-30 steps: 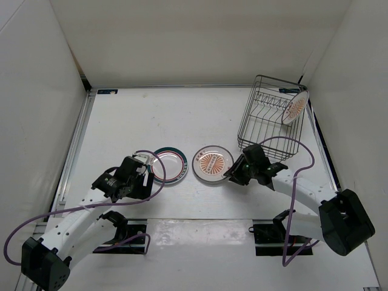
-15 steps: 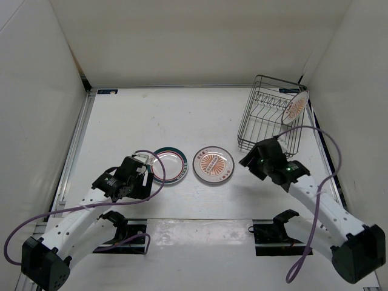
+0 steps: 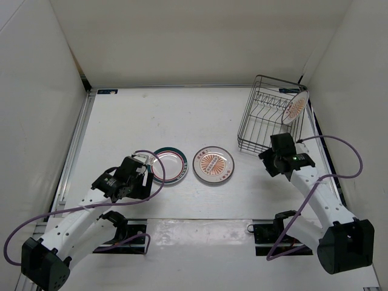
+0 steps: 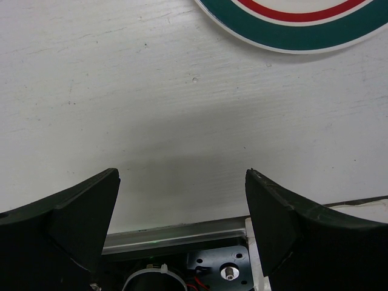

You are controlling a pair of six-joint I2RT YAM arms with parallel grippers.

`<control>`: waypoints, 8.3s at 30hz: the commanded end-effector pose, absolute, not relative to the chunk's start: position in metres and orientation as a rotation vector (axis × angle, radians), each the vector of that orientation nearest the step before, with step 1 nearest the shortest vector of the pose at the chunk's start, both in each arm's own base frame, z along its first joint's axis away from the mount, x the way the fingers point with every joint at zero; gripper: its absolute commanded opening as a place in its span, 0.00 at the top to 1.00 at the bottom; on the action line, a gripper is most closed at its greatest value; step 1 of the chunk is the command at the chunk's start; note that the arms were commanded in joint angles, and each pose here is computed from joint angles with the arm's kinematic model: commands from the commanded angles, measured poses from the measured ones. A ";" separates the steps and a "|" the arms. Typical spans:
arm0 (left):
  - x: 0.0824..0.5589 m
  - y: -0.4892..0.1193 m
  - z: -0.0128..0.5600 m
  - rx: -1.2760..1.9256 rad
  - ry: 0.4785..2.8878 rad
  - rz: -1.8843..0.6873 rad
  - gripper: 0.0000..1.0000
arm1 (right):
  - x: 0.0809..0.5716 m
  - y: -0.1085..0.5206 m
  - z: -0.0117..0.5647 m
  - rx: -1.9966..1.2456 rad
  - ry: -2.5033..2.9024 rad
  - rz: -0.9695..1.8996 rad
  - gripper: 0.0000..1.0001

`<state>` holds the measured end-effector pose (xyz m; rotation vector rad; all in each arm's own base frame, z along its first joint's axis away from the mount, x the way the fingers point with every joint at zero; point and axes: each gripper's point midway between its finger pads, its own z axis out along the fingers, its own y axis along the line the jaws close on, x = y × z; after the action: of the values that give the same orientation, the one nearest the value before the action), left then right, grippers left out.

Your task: Unload the plates from the dish rack

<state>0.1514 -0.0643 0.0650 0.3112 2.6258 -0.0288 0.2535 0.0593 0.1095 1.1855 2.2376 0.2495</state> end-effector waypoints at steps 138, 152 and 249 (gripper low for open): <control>0.155 -0.077 0.082 0.359 2.603 -0.109 0.04 | 0.517 -0.155 0.178 0.639 2.068 -0.080 0.43; 0.154 -0.078 0.079 0.367 2.621 -0.106 0.04 | 0.543 -0.147 0.161 0.571 2.096 -0.015 0.82; 0.150 -0.075 0.064 0.373 2.725 -0.052 0.04 | 0.214 0.164 0.070 0.618 2.345 0.760 0.29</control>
<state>0.1410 -0.0686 0.0510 0.3796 2.7650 -0.0220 0.2245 0.1792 0.0667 0.6128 2.2777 0.8935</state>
